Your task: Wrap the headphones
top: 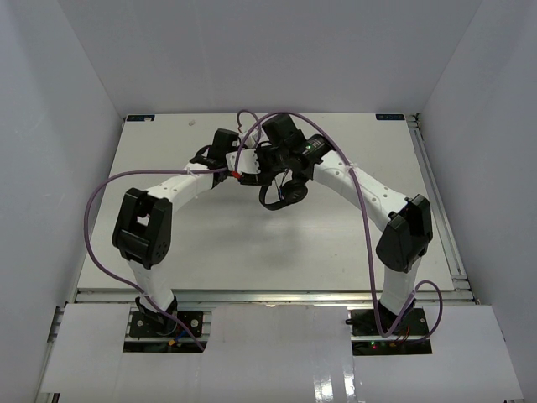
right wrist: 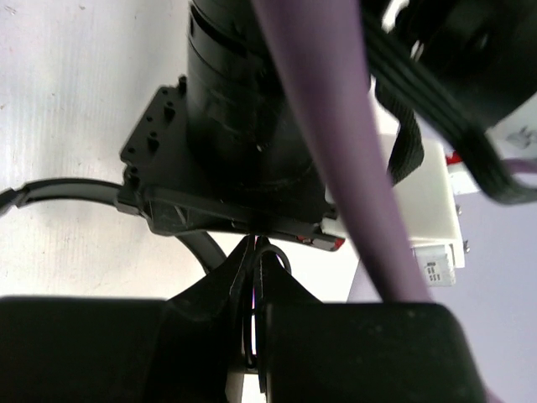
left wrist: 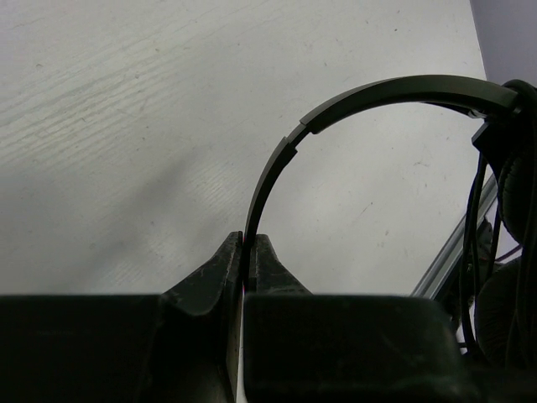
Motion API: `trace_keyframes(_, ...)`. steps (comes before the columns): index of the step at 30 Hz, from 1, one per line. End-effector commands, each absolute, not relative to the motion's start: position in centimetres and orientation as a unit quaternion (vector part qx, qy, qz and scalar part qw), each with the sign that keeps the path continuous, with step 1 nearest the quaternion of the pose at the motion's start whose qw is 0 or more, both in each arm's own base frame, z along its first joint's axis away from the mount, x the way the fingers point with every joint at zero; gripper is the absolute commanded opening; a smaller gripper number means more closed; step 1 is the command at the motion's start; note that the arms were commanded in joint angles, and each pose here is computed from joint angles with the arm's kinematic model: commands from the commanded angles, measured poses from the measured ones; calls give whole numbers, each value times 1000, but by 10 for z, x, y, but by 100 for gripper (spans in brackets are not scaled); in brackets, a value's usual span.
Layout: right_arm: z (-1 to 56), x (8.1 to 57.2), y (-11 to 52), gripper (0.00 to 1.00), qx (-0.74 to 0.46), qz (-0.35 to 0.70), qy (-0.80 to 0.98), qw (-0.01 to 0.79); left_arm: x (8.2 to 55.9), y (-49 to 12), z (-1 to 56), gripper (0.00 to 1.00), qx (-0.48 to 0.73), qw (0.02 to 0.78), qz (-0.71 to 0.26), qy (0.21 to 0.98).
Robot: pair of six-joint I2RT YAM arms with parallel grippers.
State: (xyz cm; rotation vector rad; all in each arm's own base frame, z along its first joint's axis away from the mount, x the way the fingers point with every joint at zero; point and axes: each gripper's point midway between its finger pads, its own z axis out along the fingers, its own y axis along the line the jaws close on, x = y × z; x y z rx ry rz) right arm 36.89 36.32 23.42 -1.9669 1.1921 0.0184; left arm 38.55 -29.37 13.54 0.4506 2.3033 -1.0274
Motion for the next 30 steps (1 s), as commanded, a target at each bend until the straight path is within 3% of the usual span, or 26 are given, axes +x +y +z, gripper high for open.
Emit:
trace_keyframes(1,249,389,356,8,-758,-7,489,432,375,-296,182,0,206,344,-382,833)
trace_keyframes(18,172,371,345,9,-770,74,528,350,373,-256,141,0,137,296,-272,906)
trace_keyframes(30,104,392,359,10,-756,115,557,323,415,-240,96,0,107,291,-179,934)
